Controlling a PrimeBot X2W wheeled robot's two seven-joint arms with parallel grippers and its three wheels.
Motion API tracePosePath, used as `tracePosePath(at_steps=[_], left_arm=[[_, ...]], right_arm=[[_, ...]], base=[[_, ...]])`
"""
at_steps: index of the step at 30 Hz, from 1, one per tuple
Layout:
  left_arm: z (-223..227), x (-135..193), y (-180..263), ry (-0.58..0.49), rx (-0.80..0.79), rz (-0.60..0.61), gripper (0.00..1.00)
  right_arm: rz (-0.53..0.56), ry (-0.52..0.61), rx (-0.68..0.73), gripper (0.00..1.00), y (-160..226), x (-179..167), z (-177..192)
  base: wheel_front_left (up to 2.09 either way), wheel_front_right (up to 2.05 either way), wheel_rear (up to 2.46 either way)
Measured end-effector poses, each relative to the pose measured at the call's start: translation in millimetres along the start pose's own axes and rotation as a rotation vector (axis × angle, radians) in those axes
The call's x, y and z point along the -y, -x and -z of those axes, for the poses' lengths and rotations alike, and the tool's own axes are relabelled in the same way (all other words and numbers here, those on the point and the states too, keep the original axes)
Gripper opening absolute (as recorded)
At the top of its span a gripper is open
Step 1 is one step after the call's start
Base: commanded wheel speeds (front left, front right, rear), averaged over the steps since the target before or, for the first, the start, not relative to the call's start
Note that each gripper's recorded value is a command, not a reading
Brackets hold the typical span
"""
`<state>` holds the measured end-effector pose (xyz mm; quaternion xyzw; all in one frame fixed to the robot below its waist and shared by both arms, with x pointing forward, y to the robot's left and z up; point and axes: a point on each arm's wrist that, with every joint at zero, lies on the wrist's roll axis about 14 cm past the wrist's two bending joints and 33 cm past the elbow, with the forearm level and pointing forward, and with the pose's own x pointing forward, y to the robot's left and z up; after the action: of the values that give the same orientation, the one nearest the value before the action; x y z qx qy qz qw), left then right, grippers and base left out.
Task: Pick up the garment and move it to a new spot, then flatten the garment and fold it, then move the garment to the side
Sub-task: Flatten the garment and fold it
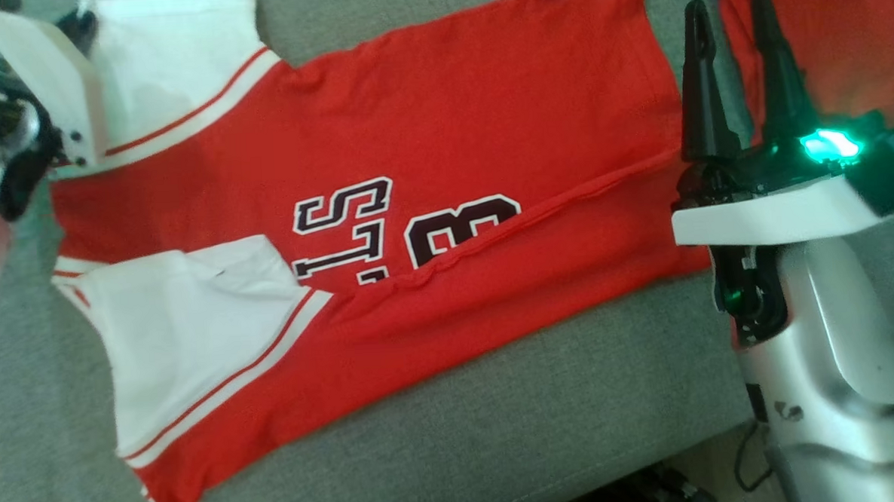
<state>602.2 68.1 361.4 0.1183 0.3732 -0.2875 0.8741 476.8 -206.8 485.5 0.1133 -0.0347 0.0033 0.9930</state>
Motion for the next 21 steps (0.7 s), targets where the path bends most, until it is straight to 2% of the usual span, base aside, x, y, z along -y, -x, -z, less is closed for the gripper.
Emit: tracePosePath(at_steps=[4,11,14,21], left_arm=[[-8,14,15,0.000,0.096,0.018,0.00],[-65,34,64,0.020,0.431,0.046,0.00],[-62,37,86,0.026,0.502,0.034,0.00],[-62,57,139,0.033,0.639,0.030,0.00]], right_arm=[[-0.001,0.060,-0.036,1.00,-2,2,4],[-0.060,0.155,-0.087,1.00,-37,-14,-11],[-0.063,0.178,-0.121,1.00,-45,-9,-15],[-0.109,0.255,-0.257,1.00,-54,-8,5]], base=[[0.00,0.00,0.00],[0.00,0.00,0.00],[0.00,0.00,0.00],[0.00,0.00,0.00]])
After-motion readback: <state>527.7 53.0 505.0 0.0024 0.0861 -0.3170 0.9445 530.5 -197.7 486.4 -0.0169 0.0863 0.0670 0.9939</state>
